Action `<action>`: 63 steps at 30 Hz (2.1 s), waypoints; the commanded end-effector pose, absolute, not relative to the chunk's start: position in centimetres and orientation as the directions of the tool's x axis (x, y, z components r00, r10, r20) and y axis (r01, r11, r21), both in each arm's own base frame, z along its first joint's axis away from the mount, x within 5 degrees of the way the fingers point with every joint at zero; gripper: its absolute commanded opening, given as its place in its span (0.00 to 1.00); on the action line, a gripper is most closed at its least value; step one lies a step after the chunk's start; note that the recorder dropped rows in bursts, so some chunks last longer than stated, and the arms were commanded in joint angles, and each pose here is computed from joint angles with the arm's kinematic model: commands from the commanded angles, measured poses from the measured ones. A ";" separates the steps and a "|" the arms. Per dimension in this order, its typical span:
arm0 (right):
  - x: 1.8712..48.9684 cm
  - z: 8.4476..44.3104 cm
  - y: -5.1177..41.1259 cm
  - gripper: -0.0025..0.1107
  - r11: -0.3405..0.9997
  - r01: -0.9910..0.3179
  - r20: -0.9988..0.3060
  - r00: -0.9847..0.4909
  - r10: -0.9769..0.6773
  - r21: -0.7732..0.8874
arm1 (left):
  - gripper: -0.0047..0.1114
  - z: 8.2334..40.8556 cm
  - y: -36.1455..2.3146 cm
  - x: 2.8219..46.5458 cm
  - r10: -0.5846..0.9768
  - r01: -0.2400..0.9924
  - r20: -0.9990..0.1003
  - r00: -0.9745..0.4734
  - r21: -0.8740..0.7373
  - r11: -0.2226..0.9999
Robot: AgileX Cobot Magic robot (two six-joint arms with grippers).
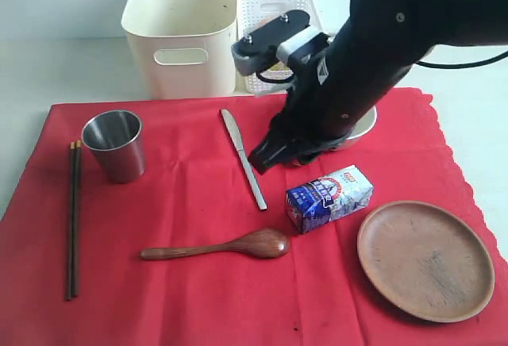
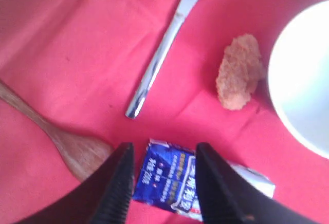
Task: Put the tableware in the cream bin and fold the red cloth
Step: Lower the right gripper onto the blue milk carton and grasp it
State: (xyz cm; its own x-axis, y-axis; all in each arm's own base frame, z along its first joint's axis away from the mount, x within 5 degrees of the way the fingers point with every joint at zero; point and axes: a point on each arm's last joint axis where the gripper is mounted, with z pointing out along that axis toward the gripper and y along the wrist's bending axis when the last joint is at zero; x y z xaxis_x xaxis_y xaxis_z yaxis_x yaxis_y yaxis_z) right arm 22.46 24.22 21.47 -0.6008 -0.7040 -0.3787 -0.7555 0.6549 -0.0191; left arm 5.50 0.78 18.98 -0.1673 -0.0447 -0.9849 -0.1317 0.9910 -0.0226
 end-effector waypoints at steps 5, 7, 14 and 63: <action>21.2 20.0 22.3 0.58 0.267 -0.953 -0.156 -0.245 -0.957 -0.140 | 0.05 19.0 0.7 5.5 -0.050 -0.124 -0.985 -0.163 -0.030 0.992; 21.3 20.0 22.2 0.58 0.242 -0.957 -0.150 -0.219 -0.964 -0.160 | 0.05 19.0 0.7 5.5 -0.050 -0.124 -0.985 -0.163 -0.030 0.992; 21.9 18.3 22.7 0.58 0.169 -0.971 -0.111 -0.152 -0.982 -0.171 | 0.05 19.0 0.7 5.5 -0.050 -0.124 -0.985 -0.163 -0.030 0.992; 22.5 16.9 23.1 0.02 0.107 -0.975 -0.096 -0.090 -0.991 -0.192 | 0.05 19.0 0.7 5.5 -0.050 -0.124 -0.985 -0.163 -0.030 0.992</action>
